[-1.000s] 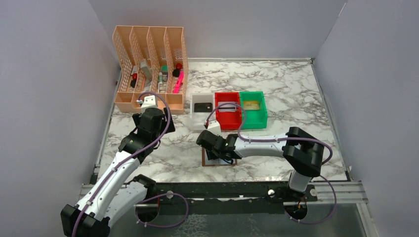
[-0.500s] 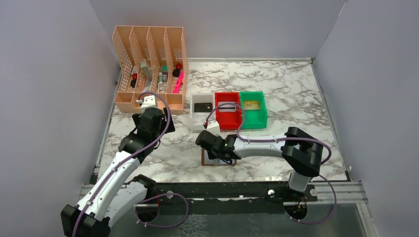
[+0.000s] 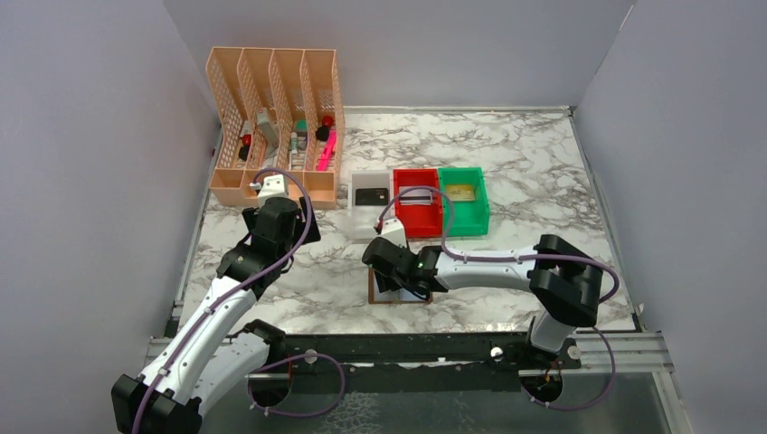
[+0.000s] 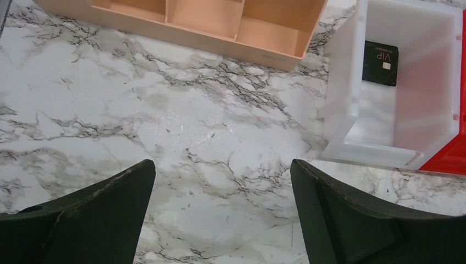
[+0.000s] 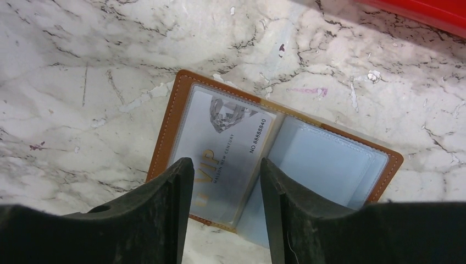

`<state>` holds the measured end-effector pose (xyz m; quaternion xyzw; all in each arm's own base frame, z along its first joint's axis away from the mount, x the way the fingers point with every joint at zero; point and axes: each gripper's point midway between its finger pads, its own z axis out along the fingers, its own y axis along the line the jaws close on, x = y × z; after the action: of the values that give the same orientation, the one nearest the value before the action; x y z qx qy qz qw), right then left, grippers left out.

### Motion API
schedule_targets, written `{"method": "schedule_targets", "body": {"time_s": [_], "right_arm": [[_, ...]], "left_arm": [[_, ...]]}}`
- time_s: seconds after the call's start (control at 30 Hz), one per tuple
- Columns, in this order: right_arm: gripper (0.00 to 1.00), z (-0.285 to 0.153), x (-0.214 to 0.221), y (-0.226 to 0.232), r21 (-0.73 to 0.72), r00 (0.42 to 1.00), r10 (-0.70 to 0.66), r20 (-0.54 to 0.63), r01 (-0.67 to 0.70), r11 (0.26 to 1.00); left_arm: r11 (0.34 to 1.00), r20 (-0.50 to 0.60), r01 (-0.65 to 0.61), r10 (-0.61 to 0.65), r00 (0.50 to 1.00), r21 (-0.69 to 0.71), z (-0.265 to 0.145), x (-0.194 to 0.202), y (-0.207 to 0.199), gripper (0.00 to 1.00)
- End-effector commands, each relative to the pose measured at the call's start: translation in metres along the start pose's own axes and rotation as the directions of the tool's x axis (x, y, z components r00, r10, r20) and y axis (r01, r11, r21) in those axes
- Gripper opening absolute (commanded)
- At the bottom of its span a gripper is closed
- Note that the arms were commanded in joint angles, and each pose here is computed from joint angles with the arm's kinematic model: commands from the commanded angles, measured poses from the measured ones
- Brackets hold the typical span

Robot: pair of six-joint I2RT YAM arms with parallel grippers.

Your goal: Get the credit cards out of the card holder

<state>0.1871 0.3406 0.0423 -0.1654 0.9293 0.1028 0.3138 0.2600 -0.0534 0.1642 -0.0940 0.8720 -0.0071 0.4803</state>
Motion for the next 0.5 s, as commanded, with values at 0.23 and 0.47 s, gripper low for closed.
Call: {"method": "schedule_targets", "body": {"time_s": [0.23, 0.47], "right_arm": [[0.53, 0.018, 0.021, -0.002, 0.040, 0.998, -0.007, -0.067, 0.010, 0.999], [0.34, 0.023, 0.031, -0.011, 0.083, 0.996, -0.011, -0.086, 0.018, 0.996]], "left_arm": [[1.000, 0.015, -0.002, 0.002, 1.000, 0.025, 0.000, -0.002, -0.003, 0.96], [1.000, 0.014, -0.003, 0.002, 1.000, 0.027, 0.000, -0.002, -0.003, 0.96]]}}
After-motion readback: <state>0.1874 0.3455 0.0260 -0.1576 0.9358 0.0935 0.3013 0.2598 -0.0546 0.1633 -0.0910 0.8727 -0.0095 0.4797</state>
